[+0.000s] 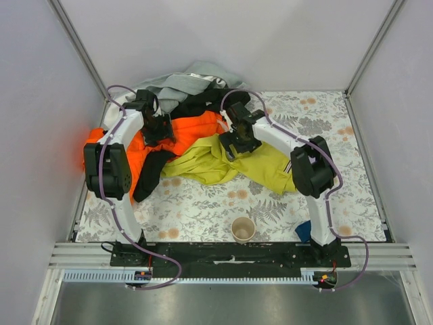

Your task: Pick out a specific cloth from the pile

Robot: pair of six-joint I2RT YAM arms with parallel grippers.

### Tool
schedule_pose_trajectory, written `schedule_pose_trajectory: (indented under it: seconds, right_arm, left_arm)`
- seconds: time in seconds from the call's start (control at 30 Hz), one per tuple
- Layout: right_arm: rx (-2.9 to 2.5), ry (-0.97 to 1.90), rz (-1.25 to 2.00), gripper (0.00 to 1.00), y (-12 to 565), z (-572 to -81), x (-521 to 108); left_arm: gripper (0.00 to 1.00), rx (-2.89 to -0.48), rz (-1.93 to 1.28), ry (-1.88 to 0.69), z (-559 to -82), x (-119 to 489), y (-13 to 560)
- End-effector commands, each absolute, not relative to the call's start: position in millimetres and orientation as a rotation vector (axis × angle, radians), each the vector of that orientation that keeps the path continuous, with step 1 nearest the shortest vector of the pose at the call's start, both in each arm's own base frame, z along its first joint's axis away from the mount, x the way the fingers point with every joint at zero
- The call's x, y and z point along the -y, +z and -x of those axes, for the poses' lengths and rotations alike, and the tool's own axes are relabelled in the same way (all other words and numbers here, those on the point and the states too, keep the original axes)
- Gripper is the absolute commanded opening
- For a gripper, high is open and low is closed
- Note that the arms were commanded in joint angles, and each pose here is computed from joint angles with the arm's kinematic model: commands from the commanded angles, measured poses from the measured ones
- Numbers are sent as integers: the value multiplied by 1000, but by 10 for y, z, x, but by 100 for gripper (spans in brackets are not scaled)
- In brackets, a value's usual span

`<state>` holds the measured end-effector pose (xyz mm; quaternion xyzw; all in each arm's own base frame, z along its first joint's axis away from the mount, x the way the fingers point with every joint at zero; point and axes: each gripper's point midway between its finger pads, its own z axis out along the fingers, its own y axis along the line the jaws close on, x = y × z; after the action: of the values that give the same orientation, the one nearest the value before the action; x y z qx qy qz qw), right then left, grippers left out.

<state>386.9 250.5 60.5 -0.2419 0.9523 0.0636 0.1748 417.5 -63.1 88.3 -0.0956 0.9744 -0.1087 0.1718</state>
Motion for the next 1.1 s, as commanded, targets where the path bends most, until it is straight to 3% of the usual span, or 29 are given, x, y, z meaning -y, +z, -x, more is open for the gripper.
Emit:
schedule_pose_trajectory:
  seconds: [0.0,0.13,0.2,0.3,0.47,0.83,1.07]
  right_arm:
    - [-2771,51,756,98,149,-3738,-2487]
    - [-2824,-62,751,98,-135,-3702,-2454]
    - [-2853,-55,753,89,-268,-3660,-2484]
    - [-2924,60,763,44,-449,-3524,-2601]
    - [-2890,194,736,0,-257,-3606,-2805]
    - [-2367,437,347,0,2099,-4602,-2795]
    - [-1935,587,154,0,3821,-4771,-2304]
  left_arm:
    - [78,-2808,254,-297,-4082,652,872]
    - [78,-2809,241,-302,-4086,682,889]
    - [77,-2808,238,-302,-4095,682,904]
    - [77,-2799,234,-303,-4109,682,947]
    - [77,-2782,226,-305,-4124,689,1036]
    - [80,-2773,262,-294,-4121,671,1044]
    - [80,-2764,271,-289,-4165,666,1054]
